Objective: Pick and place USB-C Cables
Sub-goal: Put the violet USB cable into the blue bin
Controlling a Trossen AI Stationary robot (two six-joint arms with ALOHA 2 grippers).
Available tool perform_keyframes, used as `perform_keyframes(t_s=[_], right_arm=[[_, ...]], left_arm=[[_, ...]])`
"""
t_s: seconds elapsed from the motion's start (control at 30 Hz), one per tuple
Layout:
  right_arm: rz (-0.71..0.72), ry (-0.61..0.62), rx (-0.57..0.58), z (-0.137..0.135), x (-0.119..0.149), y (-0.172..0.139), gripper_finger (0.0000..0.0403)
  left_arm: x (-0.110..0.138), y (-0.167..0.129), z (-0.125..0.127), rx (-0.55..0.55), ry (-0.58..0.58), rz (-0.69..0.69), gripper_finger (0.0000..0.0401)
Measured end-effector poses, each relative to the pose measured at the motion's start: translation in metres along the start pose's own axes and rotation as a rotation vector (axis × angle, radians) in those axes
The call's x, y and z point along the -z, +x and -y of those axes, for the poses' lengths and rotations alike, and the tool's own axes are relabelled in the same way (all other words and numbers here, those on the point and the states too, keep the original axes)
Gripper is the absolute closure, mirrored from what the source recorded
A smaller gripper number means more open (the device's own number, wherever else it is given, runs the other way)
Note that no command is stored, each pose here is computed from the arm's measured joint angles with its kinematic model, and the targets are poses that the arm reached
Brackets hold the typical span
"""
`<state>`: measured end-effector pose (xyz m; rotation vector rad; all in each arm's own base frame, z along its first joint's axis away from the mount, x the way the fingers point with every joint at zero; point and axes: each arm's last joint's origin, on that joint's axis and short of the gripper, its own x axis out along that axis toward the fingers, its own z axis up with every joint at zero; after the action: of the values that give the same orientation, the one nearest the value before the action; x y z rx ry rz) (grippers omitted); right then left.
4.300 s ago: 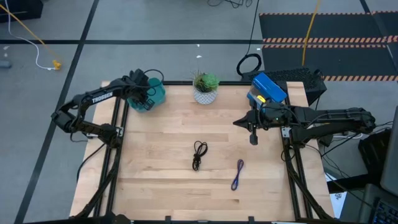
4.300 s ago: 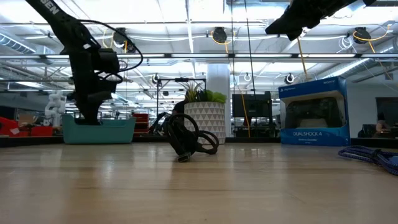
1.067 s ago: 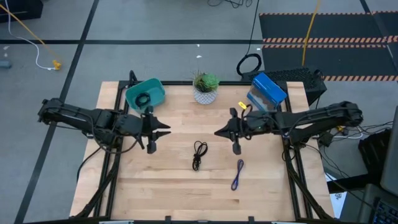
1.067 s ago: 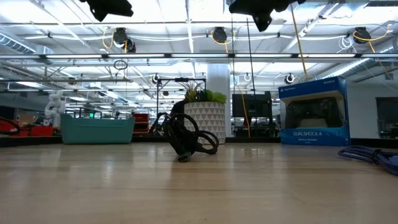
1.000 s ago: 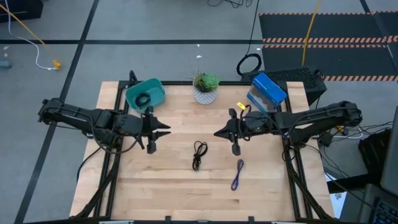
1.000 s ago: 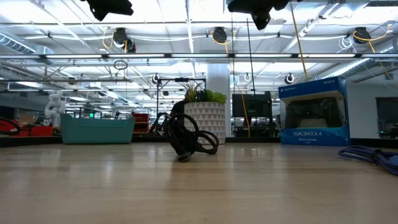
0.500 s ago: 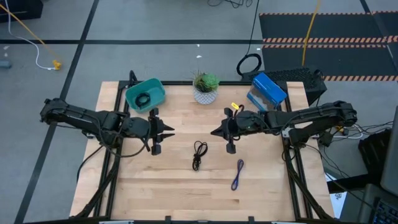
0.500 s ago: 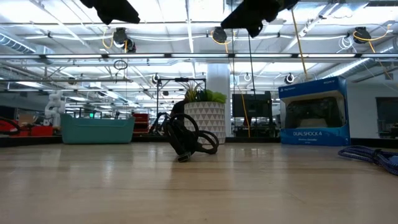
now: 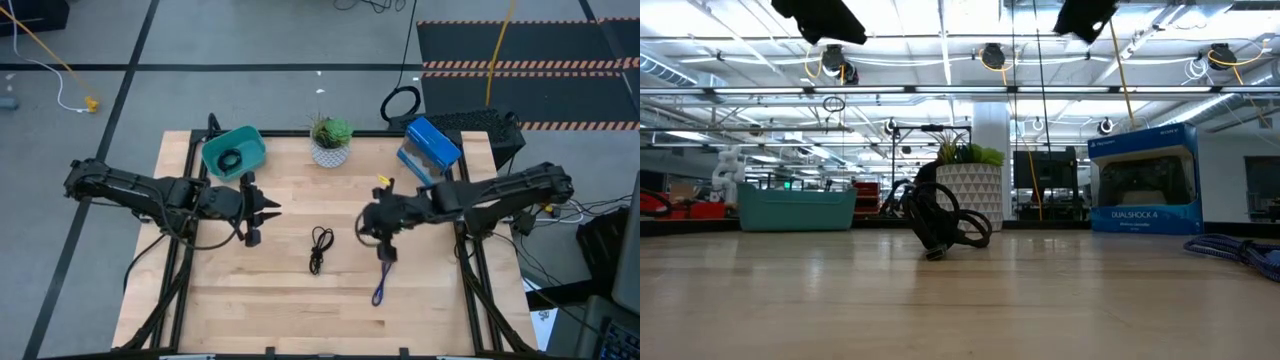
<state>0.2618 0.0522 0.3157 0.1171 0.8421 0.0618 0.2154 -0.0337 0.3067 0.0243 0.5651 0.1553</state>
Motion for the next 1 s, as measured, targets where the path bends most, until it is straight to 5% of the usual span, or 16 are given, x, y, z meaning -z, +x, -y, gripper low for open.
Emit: perform_keyframes(t_s=[0.27, 0.53, 0.63, 1.0], right_arm=[[-0.173, 0.145, 0.005, -0.027, 0.005, -0.034, 0.0403], [-0.365, 0.301, 0.006, -0.053, 0.025, -0.029, 0.0403], [-0.454, 0.258, -0.018, -0.064, 0.032, -0.018, 0.0403], [-0.656, -0.198, 0.013, -0.068, 0.043, 0.037, 0.0403]], left_arm=[[0.001, 0.0, 0.0, 0.003, -0.015, -0.007, 0.0309], [0.002, 0.0, 0.008, 0.032, -0.074, -0.016, 0.0309], [0.003, 0.001, 0.012, 0.047, -0.071, -0.026, 0.0309], [0.007, 0.025, 0.025, 0.049, -0.055, -0.066, 0.0309]])
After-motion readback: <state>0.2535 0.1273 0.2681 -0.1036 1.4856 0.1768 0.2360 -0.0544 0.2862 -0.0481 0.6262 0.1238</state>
